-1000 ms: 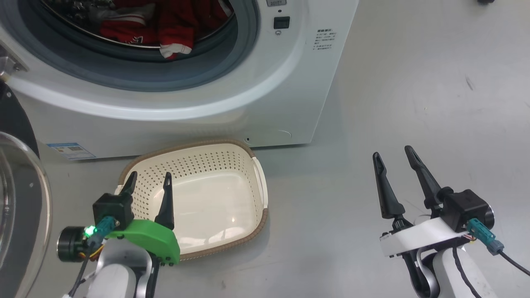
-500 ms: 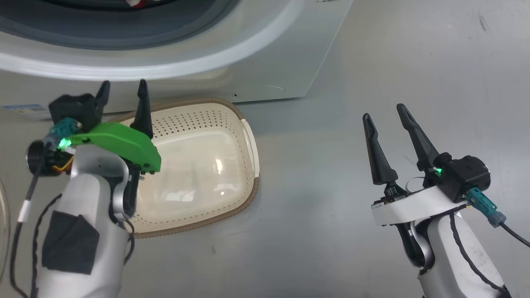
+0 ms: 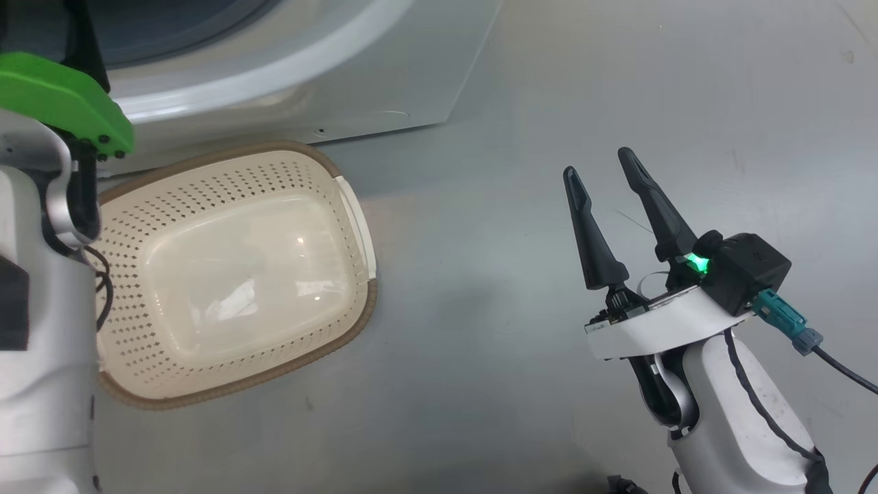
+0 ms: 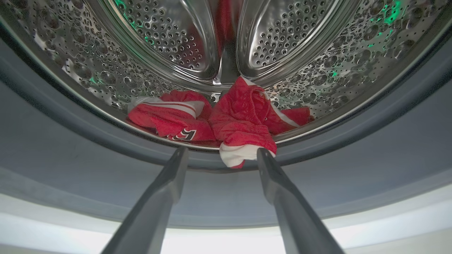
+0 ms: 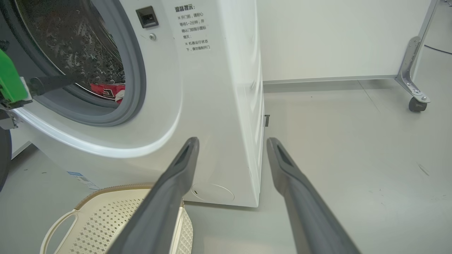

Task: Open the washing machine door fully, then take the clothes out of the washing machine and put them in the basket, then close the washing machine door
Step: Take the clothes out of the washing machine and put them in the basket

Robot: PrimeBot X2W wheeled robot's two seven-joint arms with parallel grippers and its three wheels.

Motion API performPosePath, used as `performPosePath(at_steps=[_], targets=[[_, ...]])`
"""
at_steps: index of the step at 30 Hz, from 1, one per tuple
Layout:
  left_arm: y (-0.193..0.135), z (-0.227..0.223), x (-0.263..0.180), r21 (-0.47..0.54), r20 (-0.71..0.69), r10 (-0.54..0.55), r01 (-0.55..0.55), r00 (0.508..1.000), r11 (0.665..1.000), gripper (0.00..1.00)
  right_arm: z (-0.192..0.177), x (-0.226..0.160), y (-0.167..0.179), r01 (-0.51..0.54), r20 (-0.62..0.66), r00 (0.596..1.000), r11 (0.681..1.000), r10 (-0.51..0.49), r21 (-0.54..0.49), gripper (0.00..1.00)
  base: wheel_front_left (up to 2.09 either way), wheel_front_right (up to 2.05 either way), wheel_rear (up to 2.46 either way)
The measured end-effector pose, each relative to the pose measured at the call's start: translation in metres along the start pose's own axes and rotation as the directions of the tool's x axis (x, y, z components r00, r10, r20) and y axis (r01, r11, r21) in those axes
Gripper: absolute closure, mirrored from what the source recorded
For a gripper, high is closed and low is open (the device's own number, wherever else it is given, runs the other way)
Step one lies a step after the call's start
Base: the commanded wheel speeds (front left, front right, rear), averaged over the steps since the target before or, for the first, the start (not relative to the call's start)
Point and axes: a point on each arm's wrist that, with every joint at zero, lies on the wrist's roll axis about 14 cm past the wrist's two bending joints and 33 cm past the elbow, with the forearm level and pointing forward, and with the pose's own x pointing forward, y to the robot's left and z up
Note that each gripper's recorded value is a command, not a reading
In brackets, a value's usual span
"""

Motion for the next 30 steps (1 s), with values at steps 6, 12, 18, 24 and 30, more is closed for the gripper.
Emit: performPosePath(at_steps=[6, 12, 18, 24, 30], targets=[[-0.008, 0.007, 0.029, 0.012, -0.004, -0.022, 0.022, 1.0, 1.0, 0.0, 0.0, -0.004, -0.01, 0.03, -0.003, 1.0, 0.999, -0.03, 0.019, 0.0, 0.0, 0.0, 0.0], [-0.012, 0.012, 0.054, 0.007, -0.001, -0.031, 0.031, 1.0, 0.999, 0.0, 0.0, -0.008, -0.021, 0.062, -0.01, 0.998, 0.998, -0.062, 0.023, 0.0, 0.0, 0.0, 0.0], [-0.02, 0.006, 0.076, 0.045, -0.029, -0.062, 0.063, 0.998, 0.997, 0.0, -0.002, -0.014, -0.035, 0.109, -0.023, 0.994, 0.994, -0.109, 0.028, 0.0, 0.0, 0.0, 0.0], [-0.021, -0.005, 0.088, 0.036, -0.084, -0.058, 0.061, 0.995, 0.997, 0.0, -0.001, -0.013, -0.041, 0.123, -0.02, 0.992, 0.992, -0.123, 0.018, 0.0, 0.0, 0.0, 0.0], [-0.016, -0.038, 0.088, -0.011, -0.233, -0.049, 0.048, 0.971, 0.999, 0.0, -0.002, -0.014, -0.042, 0.126, -0.024, 0.992, 0.992, -0.126, 0.016, 0.0, 0.0, 0.0, 0.0]])
